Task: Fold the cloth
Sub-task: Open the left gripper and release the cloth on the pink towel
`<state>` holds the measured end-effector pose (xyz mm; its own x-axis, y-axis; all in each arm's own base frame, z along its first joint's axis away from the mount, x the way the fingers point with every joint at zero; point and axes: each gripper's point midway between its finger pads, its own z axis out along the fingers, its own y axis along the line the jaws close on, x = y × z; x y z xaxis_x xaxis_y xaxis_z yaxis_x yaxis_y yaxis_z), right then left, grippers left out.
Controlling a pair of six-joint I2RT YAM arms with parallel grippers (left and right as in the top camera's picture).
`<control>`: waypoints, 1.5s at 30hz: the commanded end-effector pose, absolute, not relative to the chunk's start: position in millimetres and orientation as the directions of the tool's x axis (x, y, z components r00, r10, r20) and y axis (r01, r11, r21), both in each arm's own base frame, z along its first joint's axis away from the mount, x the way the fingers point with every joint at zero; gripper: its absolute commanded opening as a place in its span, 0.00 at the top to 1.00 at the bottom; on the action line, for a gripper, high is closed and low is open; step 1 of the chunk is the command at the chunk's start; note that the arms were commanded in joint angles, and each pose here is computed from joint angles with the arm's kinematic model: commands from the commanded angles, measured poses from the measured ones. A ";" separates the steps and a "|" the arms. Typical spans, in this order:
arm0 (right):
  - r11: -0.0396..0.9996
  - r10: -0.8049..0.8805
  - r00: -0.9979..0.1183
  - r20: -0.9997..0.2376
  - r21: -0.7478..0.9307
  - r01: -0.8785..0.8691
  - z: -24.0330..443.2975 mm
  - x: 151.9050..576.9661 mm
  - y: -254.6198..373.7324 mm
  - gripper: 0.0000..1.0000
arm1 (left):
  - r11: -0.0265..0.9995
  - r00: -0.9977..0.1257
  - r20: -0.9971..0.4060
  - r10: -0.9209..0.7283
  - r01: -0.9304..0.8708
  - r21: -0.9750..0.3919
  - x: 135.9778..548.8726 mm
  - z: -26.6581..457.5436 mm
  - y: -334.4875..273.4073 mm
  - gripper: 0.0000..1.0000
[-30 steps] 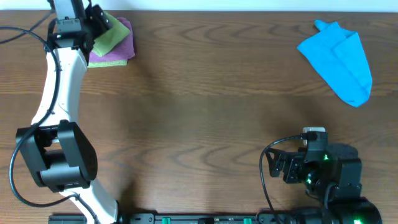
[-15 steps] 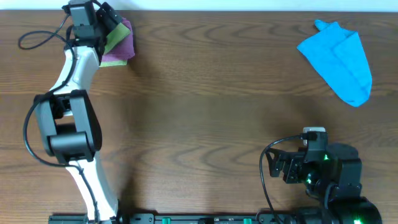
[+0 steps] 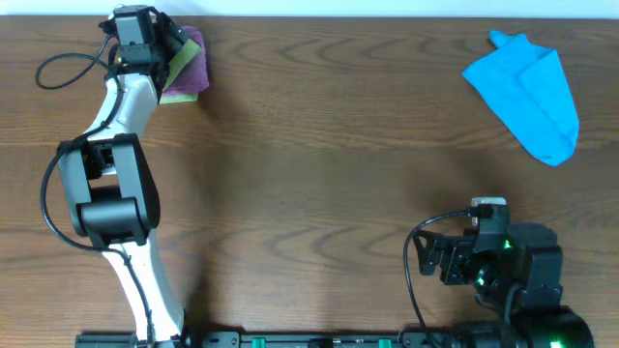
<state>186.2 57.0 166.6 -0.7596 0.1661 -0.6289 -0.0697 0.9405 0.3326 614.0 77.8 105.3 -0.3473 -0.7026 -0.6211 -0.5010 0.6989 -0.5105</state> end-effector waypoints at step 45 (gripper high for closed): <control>0.940 0.187 -0.759 -0.623 0.339 -0.046 164.6 185.8 54.4 0.01 | 0.912 -0.874 -0.263 -0.409 -0.382 -0.149 390.3 186.0 -11.9 0.05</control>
<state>186.1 57.0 166.2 -0.7606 0.1682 -0.6270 -0.0673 0.9403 0.3337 398.3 1.4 177.6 -0.8656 -0.4045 -0.2952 -0.3974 0.9136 -0.0866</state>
